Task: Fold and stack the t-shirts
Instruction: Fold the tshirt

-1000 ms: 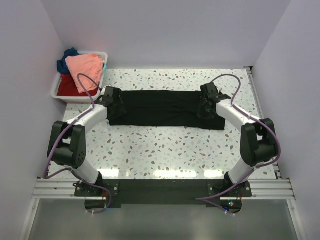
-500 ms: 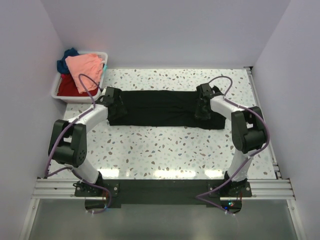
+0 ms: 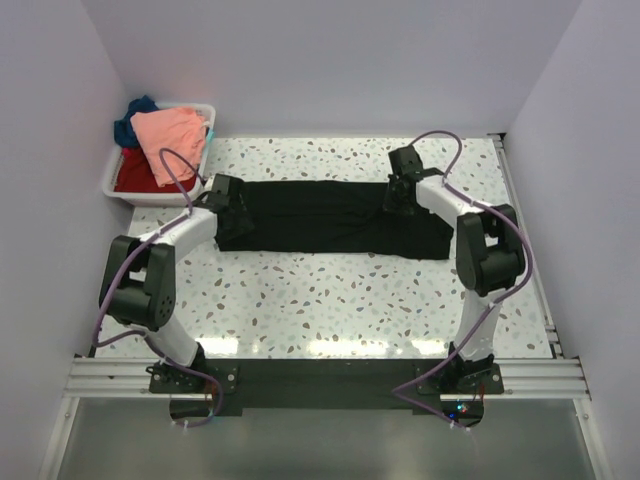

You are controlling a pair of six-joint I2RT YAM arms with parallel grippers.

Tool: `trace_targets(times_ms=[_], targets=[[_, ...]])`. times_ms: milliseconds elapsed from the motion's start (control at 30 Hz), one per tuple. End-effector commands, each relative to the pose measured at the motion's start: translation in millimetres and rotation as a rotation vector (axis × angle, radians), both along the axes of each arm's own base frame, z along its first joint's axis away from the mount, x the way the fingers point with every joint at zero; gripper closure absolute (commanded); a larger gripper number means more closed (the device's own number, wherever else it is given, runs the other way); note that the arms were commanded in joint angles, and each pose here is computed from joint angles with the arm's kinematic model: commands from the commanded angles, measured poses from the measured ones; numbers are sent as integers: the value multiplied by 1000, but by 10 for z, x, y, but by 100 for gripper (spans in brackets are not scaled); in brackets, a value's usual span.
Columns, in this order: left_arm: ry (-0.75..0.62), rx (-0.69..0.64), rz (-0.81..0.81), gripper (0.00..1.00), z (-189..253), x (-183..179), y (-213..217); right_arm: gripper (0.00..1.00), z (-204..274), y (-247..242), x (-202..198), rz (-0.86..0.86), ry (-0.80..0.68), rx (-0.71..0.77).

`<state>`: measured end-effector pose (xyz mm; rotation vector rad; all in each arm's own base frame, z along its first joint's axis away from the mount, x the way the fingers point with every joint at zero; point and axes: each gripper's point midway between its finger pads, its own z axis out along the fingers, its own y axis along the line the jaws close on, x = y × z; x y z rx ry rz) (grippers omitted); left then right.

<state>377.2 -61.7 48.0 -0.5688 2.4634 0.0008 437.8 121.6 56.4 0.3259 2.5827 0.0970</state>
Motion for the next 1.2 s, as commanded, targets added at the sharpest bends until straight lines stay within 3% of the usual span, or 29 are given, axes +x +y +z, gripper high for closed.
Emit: trace_targets(times_ms=[0,133,367,500,733,1167], targets=[[-47,16,0,41,136,177,16,81,31,107,308,25,-75,20],[-52,14,-8,41,147,210,-4,83,-110,224,529,44,-89,52],[-75,21,-14,41,222,288,-1,84,41,309,739,68,-124,66],[-112,27,-34,40,321,433,-31,84,282,189,684,30,-164,30],[-99,32,-121,38,282,791,-166,73,449,-222,369,-127,-121,-102],[-56,33,-160,35,13,1068,-210,69,-2,-470,-11,-224,9,-119]])
